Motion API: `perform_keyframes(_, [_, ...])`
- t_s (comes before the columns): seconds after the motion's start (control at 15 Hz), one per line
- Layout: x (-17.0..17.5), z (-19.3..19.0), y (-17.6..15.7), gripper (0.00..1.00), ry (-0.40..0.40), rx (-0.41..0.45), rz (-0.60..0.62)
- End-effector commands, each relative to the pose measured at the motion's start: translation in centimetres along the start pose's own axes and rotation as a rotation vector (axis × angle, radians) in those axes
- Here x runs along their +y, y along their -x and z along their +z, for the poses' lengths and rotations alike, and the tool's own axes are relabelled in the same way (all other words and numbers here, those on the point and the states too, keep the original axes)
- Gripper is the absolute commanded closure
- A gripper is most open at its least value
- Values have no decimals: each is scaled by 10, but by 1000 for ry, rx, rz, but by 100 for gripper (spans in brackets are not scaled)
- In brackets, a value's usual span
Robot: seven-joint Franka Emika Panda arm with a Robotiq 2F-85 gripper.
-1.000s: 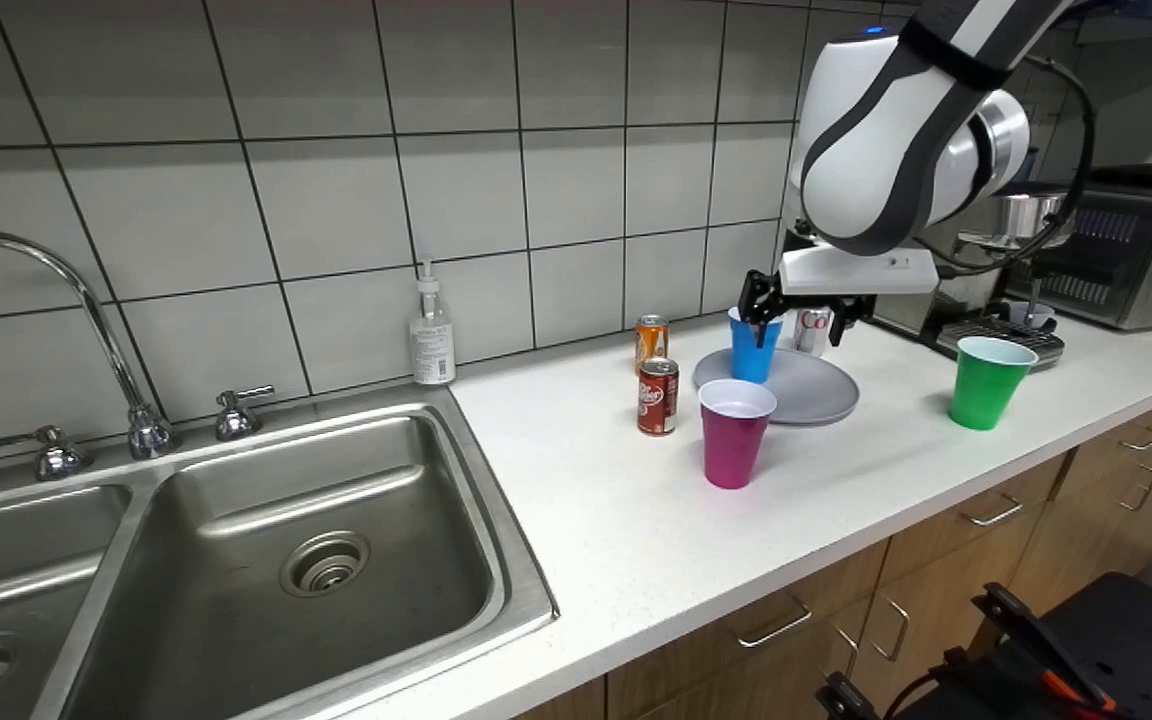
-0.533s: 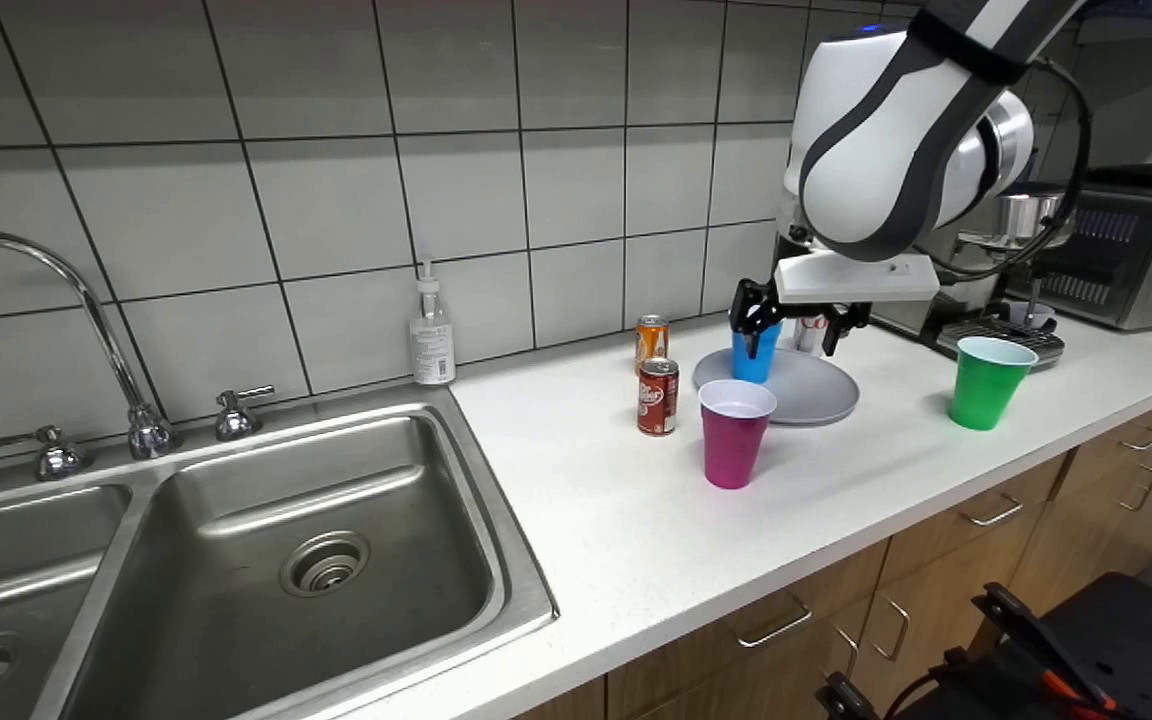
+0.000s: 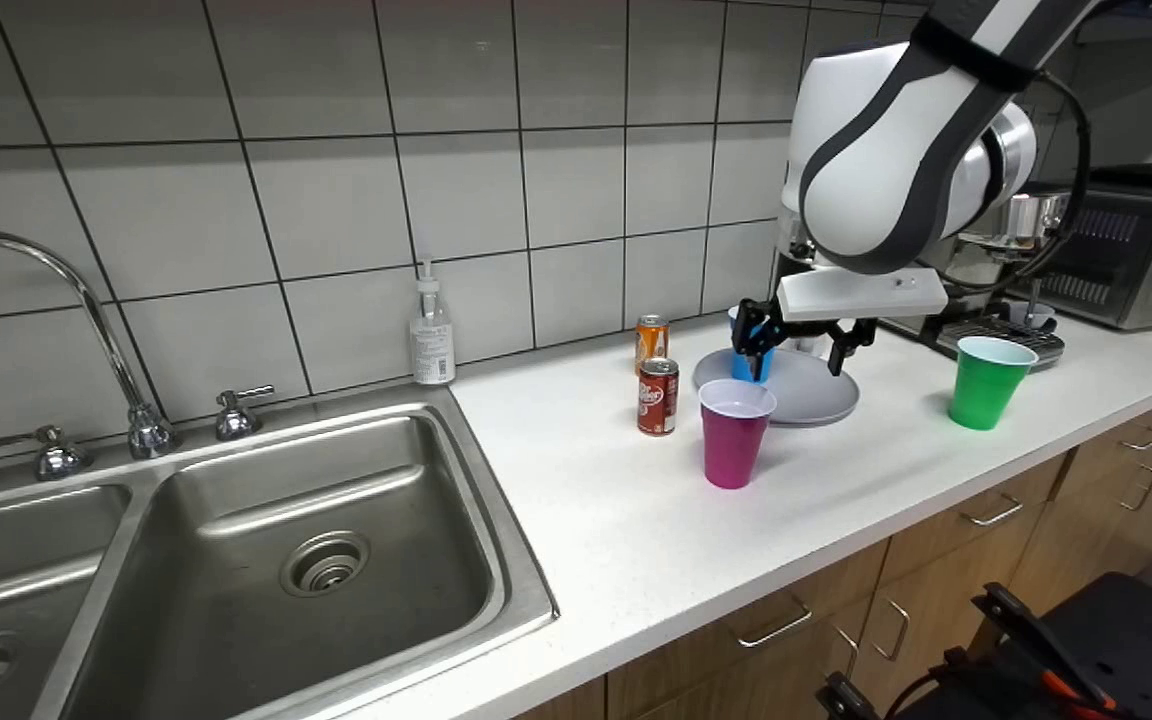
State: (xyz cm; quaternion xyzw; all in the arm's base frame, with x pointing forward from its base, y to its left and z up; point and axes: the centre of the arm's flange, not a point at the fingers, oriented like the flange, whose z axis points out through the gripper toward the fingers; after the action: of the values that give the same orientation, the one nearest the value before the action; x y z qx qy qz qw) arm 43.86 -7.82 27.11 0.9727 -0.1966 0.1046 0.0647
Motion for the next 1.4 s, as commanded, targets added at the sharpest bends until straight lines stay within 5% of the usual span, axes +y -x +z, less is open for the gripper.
perform_keyframes(0.0, [6, -5, 5, 0, 12, -29, -7])
perform_keyframes(1.33, [-16, 29, -16, 0, 18, -104, -53])
